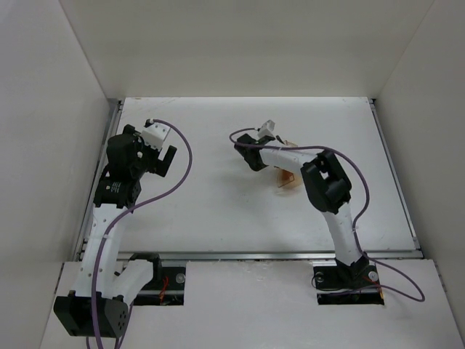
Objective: Build the wood block tower
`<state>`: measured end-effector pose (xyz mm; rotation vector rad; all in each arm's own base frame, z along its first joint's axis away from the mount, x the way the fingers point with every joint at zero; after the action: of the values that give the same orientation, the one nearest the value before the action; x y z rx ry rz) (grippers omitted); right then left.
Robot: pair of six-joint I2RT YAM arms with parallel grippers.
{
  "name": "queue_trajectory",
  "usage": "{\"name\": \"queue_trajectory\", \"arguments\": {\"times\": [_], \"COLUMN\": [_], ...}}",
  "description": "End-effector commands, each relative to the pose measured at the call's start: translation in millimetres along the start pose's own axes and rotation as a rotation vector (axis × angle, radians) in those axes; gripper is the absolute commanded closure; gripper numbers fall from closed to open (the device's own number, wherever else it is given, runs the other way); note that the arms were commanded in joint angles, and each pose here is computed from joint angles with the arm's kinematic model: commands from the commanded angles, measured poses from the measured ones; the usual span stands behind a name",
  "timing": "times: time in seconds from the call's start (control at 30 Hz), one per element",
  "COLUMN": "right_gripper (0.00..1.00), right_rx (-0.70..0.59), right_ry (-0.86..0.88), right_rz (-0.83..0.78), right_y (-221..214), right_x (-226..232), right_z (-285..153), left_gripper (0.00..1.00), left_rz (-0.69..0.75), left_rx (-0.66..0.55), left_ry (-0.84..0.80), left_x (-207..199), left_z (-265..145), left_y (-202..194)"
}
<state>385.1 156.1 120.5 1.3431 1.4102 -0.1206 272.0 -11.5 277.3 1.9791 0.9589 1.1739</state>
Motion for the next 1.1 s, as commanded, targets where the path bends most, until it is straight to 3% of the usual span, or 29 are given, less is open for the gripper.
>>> {"name": "queue_trajectory", "arguments": {"times": [0.0,0.13,0.23,0.27,0.37,0.4,0.5,0.63,0.7,0.8,0.83,0.87,1.07], "right_gripper": [1.00,0.99,0.81,0.63,0.45,0.33,0.20,0.17,0.17,0.14,0.05,0.00,0.00], "right_rx": [-0.073,-0.111,-0.132,-0.142,-0.156,-0.156,-0.166,-0.111,-0.058,-0.003,0.056,0.071,0.135], "right_ry": [-0.094,-0.080,-0.065,-0.057,-0.035,-0.034,0.006,0.138,0.363,0.565,0.662,0.696,0.843], "right_rz": [-0.066,-0.109,-0.112,-0.116,-0.113,-0.102,-0.061,0.001,-0.011,-0.041,-0.065,-0.070,-0.042], "right_y": [2,6,7,7,7,9,20,29,33,22,9,6,9], "right_x": [7,28,40,43,47,46,38,21,20,17,23,23,19], "right_z": [-16,-32,-42,-47,-58,-59,-75,-91,-105,-110,-109,-112,-100], "left_gripper": [0.00,0.00,0.00,0.00,0.00,0.00,0.00,0.00,0.00,0.00,0.00,0.00,0.00], "left_rz": [0.012,0.012,0.012,0.012,0.013,0.013,0.012,0.012,0.012,0.012,0.012,0.012,0.014], "left_rx": [-0.018,-0.018,-0.018,-0.018,-0.025,-0.025,-0.018,-0.018,-0.018,-0.018,-0.022,-0.022,-0.035], "left_ry": [0.010,0.010,0.010,0.010,0.015,0.015,0.010,0.010,0.010,0.010,0.002,0.002,-0.001], "left_x": [1,1,1,1,2,2,0,0,0,0,-1,-1,-1], "left_z": [0,0,0,0,-3,-3,-1,-1,-1,-1,-1,-1,-1], "left_y": [3,3,3,3,4,4,1,1,1,1,2,2,4]}}
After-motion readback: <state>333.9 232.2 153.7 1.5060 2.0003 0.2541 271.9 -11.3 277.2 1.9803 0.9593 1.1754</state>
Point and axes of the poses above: each gripper's point midway between its finger pads, its own z axis out along the fingers, its own x axis along the line the jaws close on, y = z × x, the point moved 5 cm from there along -z, back along the fingers, and after that the axes turned 5 degrees about z, right-handed, at the moved point
